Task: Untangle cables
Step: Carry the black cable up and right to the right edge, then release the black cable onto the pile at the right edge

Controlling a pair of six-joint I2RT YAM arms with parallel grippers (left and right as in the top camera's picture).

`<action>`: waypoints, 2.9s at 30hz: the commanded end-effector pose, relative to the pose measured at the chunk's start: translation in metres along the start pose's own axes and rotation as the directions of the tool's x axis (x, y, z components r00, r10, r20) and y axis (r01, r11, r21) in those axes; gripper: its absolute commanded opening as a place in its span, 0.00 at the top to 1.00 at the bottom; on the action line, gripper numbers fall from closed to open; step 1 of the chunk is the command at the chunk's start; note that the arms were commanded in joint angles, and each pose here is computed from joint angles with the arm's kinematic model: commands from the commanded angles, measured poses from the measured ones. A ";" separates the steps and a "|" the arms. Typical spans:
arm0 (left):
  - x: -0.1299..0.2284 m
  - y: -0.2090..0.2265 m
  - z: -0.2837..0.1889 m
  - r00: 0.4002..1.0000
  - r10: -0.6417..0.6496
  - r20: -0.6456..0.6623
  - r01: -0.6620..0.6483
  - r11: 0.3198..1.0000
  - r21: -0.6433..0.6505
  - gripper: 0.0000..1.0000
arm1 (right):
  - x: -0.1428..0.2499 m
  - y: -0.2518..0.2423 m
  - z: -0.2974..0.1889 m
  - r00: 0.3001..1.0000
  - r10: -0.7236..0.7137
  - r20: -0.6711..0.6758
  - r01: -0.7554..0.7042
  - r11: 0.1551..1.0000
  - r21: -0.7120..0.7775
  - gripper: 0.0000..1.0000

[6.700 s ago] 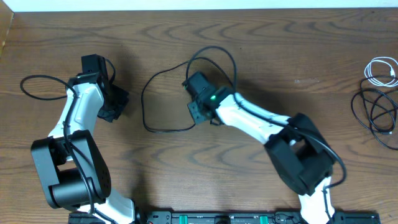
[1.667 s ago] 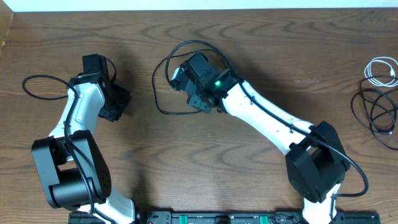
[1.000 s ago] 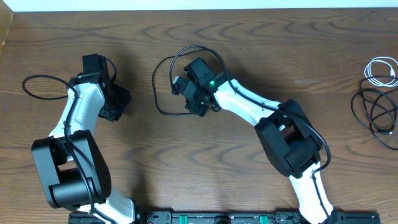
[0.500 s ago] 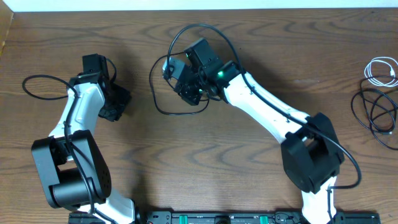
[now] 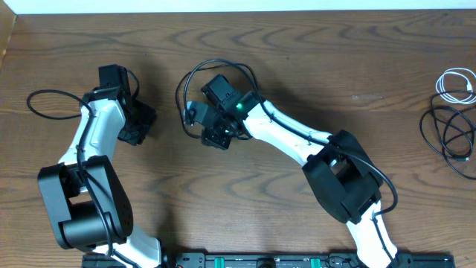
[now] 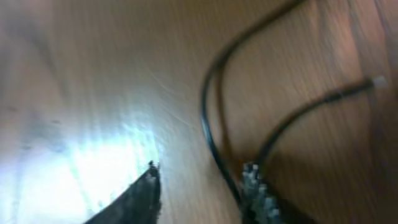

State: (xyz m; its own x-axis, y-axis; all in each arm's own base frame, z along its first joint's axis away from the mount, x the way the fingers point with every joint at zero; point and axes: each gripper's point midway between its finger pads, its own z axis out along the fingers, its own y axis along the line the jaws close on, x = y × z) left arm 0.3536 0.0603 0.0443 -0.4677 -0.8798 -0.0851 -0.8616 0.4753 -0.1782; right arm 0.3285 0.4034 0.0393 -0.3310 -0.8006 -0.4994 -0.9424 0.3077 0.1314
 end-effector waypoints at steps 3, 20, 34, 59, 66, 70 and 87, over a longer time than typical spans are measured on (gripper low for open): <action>-0.002 -0.002 -0.001 1.000 -0.012 0.005 0.012 1.000 -0.001 0.59 | 0.006 -0.017 -0.001 0.999 -0.021 -0.036 0.025 0.995 0.093 0.38; -0.002 -0.002 0.000 1.000 -0.012 0.005 0.012 1.000 -0.002 0.59 | 0.062 -0.011 0.062 0.971 -0.019 -0.238 0.048 0.992 0.119 0.93; -0.002 -0.002 0.000 1.000 -0.012 0.005 0.012 1.000 -0.002 0.59 | -0.009 -0.032 -0.051 0.998 -0.016 -0.067 0.039 0.934 0.354 0.99; -0.002 -0.002 -0.001 1.000 -0.012 0.005 0.012 1.000 -0.002 0.59 | 0.042 -0.137 -0.183 0.952 0.296 0.074 -0.287 0.783 0.552 0.99; -0.002 -0.002 0.000 1.000 -0.012 0.005 0.012 1.000 -0.002 0.59 | 0.125 -0.196 -0.240 0.841 0.535 0.079 -0.391 0.501 0.772 0.99; -0.002 -0.002 -0.001 1.000 -0.012 0.005 0.012 1.000 -0.001 0.59 | 0.163 -0.220 -0.264 0.786 0.608 0.114 -0.442 0.423 0.791 0.99; -0.002 -0.002 0.000 1.000 -0.011 0.005 0.011 1.000 -0.002 0.59 | 0.325 -0.247 -0.285 0.491 0.836 0.244 -0.733 0.246 0.635 0.99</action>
State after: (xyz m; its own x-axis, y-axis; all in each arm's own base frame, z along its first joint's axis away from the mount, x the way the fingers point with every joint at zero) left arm 0.3536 0.0603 0.0443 -0.4559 -0.8862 -0.0824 -0.8679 0.4632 -0.1796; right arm 0.4492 -0.0738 0.0988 -0.9312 -0.0490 -0.3612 0.0131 0.9858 -0.1674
